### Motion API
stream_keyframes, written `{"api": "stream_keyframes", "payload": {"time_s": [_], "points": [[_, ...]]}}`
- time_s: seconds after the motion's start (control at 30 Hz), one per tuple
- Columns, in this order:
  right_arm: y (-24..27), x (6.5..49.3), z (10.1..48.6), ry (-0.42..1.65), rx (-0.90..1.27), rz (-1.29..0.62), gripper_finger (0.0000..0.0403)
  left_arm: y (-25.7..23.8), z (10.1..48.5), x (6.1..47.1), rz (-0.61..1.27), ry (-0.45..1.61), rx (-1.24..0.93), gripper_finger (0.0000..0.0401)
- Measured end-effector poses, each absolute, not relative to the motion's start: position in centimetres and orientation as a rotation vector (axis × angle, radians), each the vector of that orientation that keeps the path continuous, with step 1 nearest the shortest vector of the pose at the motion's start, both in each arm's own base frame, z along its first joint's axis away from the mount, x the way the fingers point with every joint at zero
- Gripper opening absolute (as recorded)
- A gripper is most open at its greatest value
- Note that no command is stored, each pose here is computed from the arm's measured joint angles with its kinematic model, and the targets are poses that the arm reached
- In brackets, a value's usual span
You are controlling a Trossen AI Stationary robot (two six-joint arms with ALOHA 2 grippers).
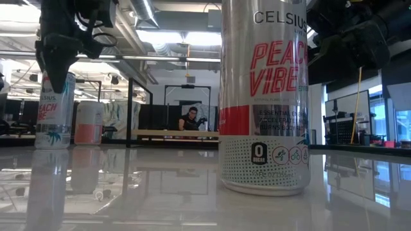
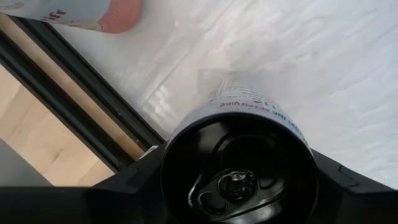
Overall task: Place canned beverage on shelf
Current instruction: Put the top black soda can on the shelf
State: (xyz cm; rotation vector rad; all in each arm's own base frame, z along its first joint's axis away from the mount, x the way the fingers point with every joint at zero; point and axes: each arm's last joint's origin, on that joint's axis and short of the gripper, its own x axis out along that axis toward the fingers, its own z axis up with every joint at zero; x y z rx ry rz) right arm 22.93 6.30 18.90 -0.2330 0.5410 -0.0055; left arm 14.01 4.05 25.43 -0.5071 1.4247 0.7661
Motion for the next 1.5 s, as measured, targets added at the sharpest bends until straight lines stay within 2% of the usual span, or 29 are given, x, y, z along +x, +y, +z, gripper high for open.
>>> {"api": "stream_keyframes", "payload": {"time_s": [0.3, 0.57, 1.03, 1.27, 1.5], "points": [[6.2, 22.9, 18.9, 0.540, -0.239, -0.024, 0.0337, 3.6, 29.1, 14.5, 0.728, 1.341, -0.513, 0.0236], [6.2, 22.9, 18.9, 0.539, -0.239, -0.024, 0.0337, 1.8, 32.4, 15.9, 0.582, 1.254, -0.540, 0.0236], [6.2, 22.9, 18.9, 0.539, -0.238, -0.024, 0.0337, -0.3, 37.4, 24.1, 0.469, 1.189, -0.349, 0.0239], [6.2, 22.9, 18.9, 0.538, -0.238, -0.025, 0.0337, 1.5, 39.1, 28.0, 0.477, 1.264, -0.289, 0.0242], [6.2, 22.9, 18.9, 0.539, -0.239, -0.024, 0.0337, 5.5, 40.1, 31.5, 0.496, 1.211, -0.263, 0.0244]]}}
